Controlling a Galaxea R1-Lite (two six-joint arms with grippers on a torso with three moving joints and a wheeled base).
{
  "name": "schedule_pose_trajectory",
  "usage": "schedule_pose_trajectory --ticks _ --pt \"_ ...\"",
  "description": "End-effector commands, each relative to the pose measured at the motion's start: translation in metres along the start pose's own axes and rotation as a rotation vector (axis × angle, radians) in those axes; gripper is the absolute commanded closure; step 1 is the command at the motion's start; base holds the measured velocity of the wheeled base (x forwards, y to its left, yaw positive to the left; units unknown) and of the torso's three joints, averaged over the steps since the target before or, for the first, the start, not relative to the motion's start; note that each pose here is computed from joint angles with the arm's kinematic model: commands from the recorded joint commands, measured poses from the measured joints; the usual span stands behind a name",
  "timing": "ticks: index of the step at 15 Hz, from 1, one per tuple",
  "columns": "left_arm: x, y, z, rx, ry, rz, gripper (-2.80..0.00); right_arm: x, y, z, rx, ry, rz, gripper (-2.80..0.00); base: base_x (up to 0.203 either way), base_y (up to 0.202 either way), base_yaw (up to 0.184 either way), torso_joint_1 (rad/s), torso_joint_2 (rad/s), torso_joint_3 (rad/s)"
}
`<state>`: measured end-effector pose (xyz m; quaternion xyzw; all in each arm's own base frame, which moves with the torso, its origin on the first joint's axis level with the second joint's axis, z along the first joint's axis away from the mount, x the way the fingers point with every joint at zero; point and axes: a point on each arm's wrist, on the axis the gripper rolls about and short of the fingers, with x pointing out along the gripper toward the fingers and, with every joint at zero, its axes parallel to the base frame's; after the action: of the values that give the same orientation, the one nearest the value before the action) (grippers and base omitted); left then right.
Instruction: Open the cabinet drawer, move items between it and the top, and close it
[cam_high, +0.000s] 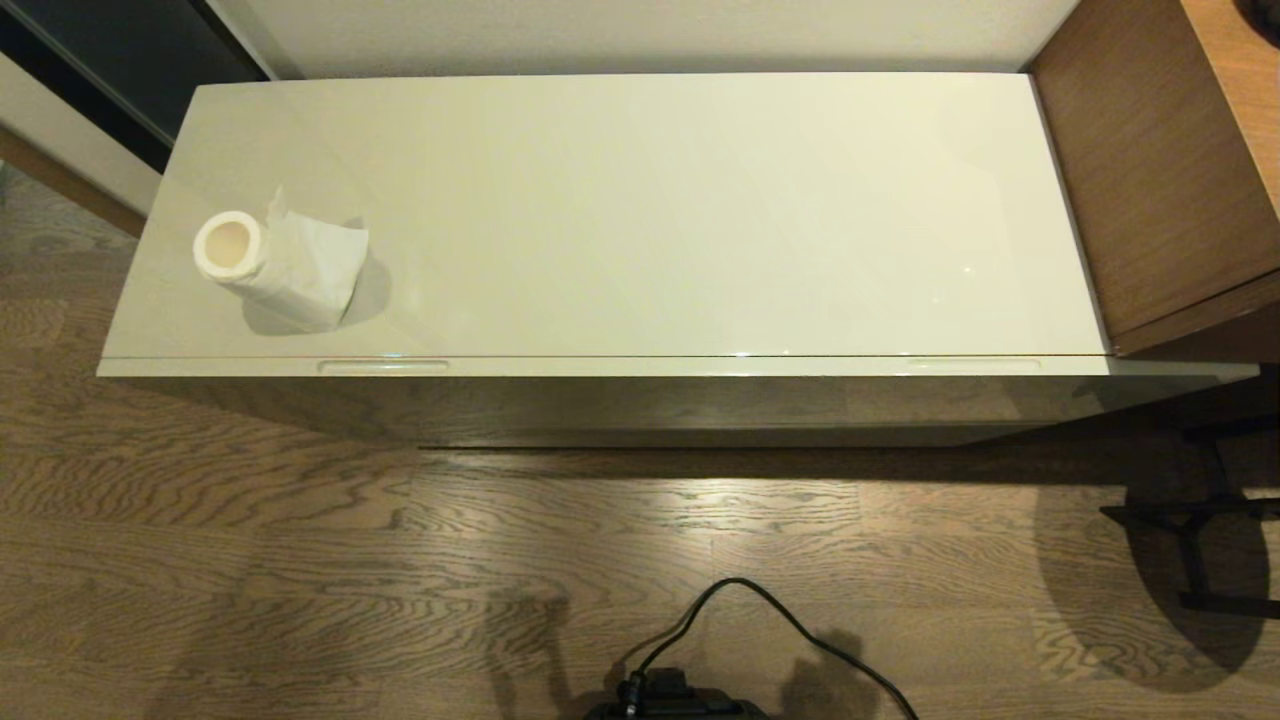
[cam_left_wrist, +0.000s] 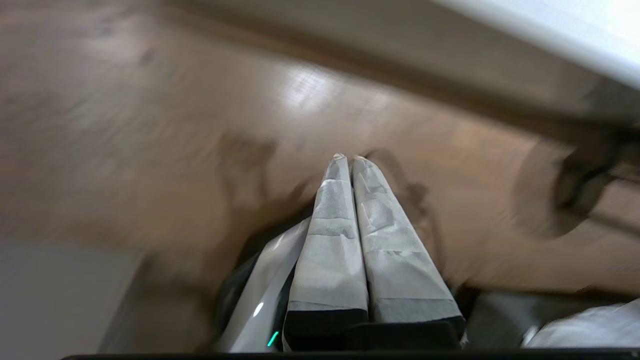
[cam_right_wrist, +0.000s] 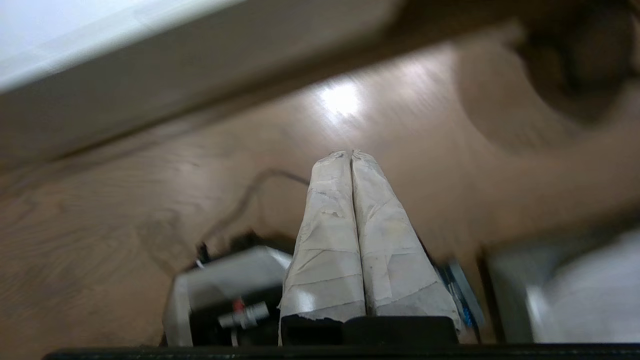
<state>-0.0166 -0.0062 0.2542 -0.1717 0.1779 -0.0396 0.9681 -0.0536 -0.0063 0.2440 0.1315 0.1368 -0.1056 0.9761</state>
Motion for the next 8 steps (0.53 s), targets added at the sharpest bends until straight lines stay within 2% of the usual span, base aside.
schedule_pose_trajectory --ticks 1,3,6,8 --pt "-0.055 0.002 -0.049 0.033 -0.022 0.028 0.0 -0.051 -0.004 -0.038 0.085 0.053 -0.036 0.0 0.0 0.0 0.0 0.0 0.0 0.0" --pt "-0.069 0.011 -0.068 0.055 -0.026 0.142 0.0 -0.063 -0.014 -0.047 0.132 0.049 0.015 0.0 0.0 0.0 0.0 0.0 0.0 0.0" --pt "-0.084 0.02 -0.089 0.06 0.009 0.139 0.0 -0.068 -0.03 -0.072 0.078 0.053 0.016 0.0 0.0 0.0 0.0 0.0 0.0 0.0" --pt "-0.083 0.026 -0.102 0.063 0.002 0.134 0.0 -0.067 -0.036 -0.091 0.002 0.023 0.027 0.0 0.0 0.0 0.0 0.0 0.0 0.0"
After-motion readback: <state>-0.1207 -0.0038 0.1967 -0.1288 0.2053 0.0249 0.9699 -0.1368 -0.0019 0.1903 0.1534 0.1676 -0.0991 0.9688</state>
